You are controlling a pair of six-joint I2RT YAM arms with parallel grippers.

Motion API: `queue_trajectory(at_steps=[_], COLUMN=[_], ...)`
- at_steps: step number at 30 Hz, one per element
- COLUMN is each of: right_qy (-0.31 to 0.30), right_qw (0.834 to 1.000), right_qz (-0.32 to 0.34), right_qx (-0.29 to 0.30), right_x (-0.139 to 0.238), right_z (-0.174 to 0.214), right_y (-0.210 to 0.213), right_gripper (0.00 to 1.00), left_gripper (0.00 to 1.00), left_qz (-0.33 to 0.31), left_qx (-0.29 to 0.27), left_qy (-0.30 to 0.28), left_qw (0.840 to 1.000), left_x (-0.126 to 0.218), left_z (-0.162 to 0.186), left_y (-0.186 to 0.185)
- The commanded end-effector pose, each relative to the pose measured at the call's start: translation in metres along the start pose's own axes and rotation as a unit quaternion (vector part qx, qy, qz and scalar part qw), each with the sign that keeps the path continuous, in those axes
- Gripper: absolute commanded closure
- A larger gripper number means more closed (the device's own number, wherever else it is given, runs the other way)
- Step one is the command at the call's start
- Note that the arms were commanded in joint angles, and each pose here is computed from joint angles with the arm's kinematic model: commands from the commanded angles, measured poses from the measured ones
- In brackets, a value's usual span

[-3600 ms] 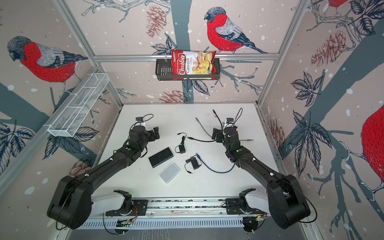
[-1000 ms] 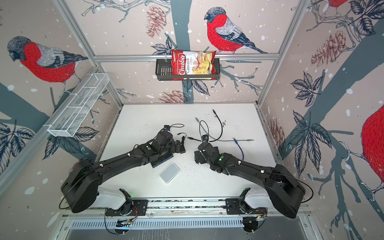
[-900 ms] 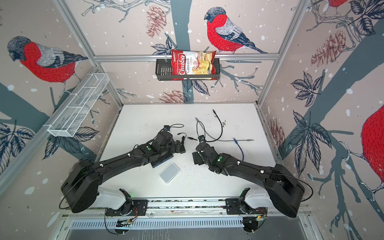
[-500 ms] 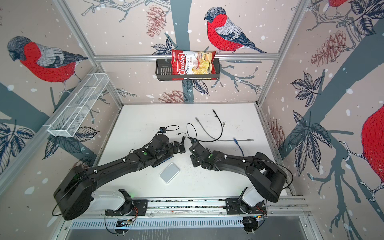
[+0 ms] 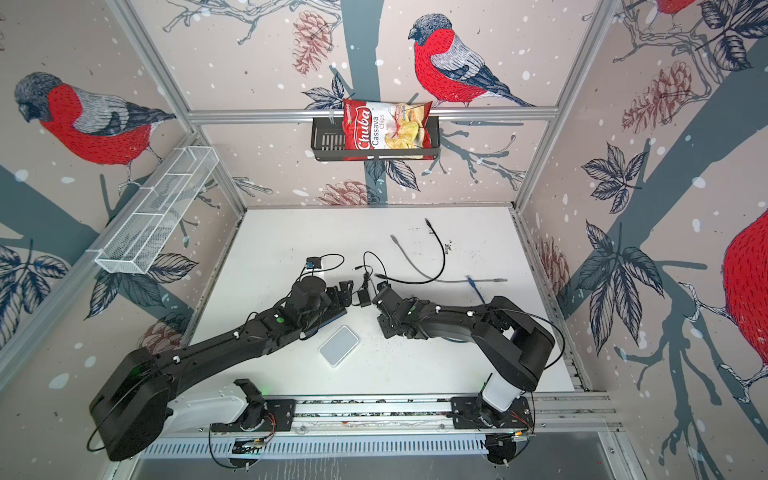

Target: Insert the plug into the switch port

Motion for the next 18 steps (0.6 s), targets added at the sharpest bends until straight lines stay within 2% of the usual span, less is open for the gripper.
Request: queue_trajectory(at_steps=[1, 4, 8, 14, 16, 18], right_qy=[0.016, 0.017, 0.031, 0.044, 0.042, 0.038], right_qw=[1.000, 1.000, 0.999, 0.999, 0.999, 0.999], right_qz=[0.008, 0.015, 0.023, 0.021, 0.019, 0.014], right_qx=[0.009, 0.012, 0.015, 0.018, 0.015, 0.009], right_x=[-0.0032, -0.0048, -0.0085, -0.0088, -0.0074, -0.0057], right_z=[0.0034, 0.0015, 0.0029, 0.0070, 0.0056, 0.0020], right_y=[0.0005, 0.0010, 0.0000, 0.0013, 0.0012, 0.0016], right_gripper=[0.72, 0.75, 0.86, 0.89, 0.97, 0.98], left_gripper=[0.05, 0.04, 0.04, 0.03, 0.03, 0.03], left_qz=[0.009, 0.003, 0.013, 0.036, 0.039, 0.043], left_qx=[0.011, 0.019, 0.027, 0.029, 0.028, 0.024], left_qy=[-0.019, -0.021, -0.028, -0.051, -0.055, -0.055], left_qw=[1.000, 1.000, 0.999, 0.998, 0.997, 0.997], left_x=[0.0002, -0.0008, 0.0012, 0.0073, 0.0085, 0.0088], left_z=[-0.0060, -0.0051, -0.0050, -0.0087, -0.0103, -0.0105], left_y=[-0.0039, -0.0013, -0.0007, -0.0013, -0.0024, -0.0033])
Point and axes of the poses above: each gripper's point midway between its finger pads, its own x axis back along the fingers, its own y axis along the line the jaws close on, z = x × y, the point moved 5 cm from there along x, back along the fingers, and after that the axes turned 14 degrees about x, right-handed, at the moved point
